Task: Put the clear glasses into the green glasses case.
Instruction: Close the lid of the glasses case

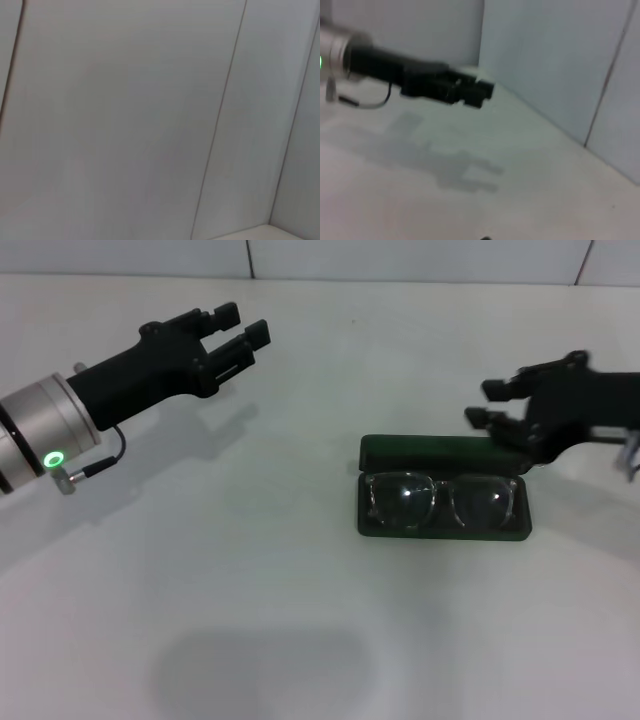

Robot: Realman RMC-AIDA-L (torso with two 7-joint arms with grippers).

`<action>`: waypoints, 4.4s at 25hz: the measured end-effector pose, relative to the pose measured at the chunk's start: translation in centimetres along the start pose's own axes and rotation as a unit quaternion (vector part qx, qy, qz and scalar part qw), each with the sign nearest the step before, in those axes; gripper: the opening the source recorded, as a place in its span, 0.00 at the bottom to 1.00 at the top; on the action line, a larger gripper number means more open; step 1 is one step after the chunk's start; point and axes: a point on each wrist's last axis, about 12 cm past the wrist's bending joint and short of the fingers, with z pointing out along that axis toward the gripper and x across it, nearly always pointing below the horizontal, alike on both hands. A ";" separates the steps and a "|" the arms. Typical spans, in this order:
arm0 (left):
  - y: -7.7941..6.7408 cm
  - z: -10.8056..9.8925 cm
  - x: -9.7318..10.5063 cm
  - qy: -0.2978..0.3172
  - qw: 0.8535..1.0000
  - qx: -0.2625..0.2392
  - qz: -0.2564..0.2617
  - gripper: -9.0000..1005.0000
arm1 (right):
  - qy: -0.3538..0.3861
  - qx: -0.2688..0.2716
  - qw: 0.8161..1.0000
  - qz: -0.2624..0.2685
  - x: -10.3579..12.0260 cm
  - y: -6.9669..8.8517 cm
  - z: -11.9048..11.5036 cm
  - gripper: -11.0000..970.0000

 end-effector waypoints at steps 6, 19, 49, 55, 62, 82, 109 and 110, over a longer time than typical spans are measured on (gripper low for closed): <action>0.2 -0.1 -0.3 -0.004 1.000 -0.003 0.003 0.69 | -0.081 0.004 0.996 0.044 2.4 -2.2 -2.3 0.32; 0.1 2.6 -1.1 0.026 1.000 0.017 0.001 0.69 | -0.364 0.097 0.922 0.087 12.5 -2.4 -7.8 0.33; -8.0 14.9 -0.2 0.229 0.958 0.172 0.005 0.72 | -0.362 0.202 0.903 0.115 16.7 0.1 -8.0 0.33; -8.6 14.8 0.2 0.240 0.952 0.187 0.012 0.80 | -0.357 0.201 0.905 0.117 16.6 -0.1 -7.8 0.33; -9.3 14.8 0.8 0.255 0.946 0.199 0.022 0.80 | -0.355 0.201 0.905 0.118 16.6 -0.2 -7.6 0.33; -8.8 12.7 2.7 0.257 0.947 0.191 0.027 0.80 | -0.356 0.196 0.906 0.120 16.3 -0.5 -7.1 0.34; -8.5 13.0 1.3 0.223 0.952 0.192 0.086 0.64 | -0.358 0.198 0.905 0.117 16.2 -0.6 -7.5 0.34; -8.7 12.9 1.1 0.217 0.952 0.200 0.087 0.63 | -0.357 0.199 0.905 0.118 16.3 -0.6 -7.5 0.34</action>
